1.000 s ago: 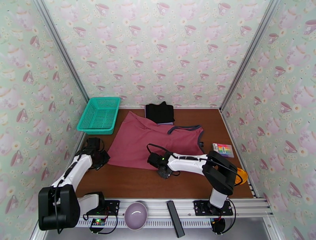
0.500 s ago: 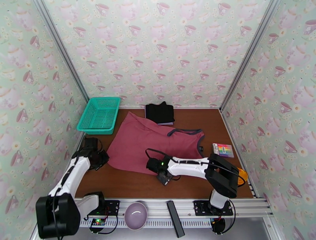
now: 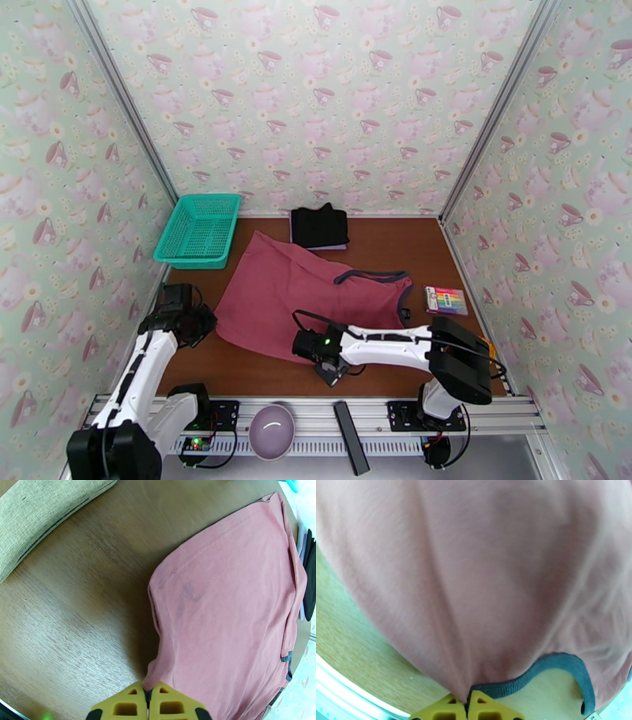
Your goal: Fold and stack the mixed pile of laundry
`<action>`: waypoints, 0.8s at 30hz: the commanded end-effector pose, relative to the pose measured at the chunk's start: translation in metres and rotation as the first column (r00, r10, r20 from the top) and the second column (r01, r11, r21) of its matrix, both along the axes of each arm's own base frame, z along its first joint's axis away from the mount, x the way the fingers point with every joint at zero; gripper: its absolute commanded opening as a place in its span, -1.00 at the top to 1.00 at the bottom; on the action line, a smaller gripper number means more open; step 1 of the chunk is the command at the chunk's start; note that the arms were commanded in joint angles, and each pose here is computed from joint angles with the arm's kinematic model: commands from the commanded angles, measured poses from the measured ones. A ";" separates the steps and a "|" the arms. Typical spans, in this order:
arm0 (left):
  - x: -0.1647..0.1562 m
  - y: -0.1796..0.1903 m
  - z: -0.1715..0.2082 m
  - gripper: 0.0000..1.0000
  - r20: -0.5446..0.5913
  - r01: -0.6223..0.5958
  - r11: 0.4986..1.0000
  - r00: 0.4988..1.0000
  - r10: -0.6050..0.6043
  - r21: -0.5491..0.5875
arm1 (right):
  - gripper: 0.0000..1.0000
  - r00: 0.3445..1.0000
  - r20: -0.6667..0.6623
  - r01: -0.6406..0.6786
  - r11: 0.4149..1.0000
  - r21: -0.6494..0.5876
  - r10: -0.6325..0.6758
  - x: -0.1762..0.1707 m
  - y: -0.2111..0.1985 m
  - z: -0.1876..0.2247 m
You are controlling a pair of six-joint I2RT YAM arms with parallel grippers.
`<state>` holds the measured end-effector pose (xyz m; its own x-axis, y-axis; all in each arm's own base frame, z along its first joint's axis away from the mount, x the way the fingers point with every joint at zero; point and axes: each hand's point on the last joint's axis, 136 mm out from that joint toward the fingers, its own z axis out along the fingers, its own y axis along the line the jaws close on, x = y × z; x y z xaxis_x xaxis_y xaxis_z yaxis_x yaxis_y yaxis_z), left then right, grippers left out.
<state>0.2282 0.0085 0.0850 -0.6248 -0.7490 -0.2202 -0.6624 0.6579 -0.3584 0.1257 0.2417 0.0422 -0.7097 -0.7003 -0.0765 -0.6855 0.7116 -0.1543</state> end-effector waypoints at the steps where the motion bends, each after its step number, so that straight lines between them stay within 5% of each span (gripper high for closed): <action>1: 0.023 0.004 0.020 1.00 0.054 0.009 1.000 0.998 -0.009 0.011 | 1.00 0.996 0.061 0.066 0.997 0.033 -0.068 0.024 -0.005 0.019; 19: 0.116 -0.007 -0.003 0.99 0.008 0.131 0.990 0.991 -0.131 -0.051 | 1.00 0.993 0.011 0.117 0.993 0.015 -0.117 0.084 -0.001 -0.003; 24: 0.140 -0.019 -0.009 0.35 0.014 0.167 0.984 0.986 -0.166 -0.062 | 1.00 0.988 0.004 0.152 0.988 0.010 -0.152 0.089 -0.005 -0.006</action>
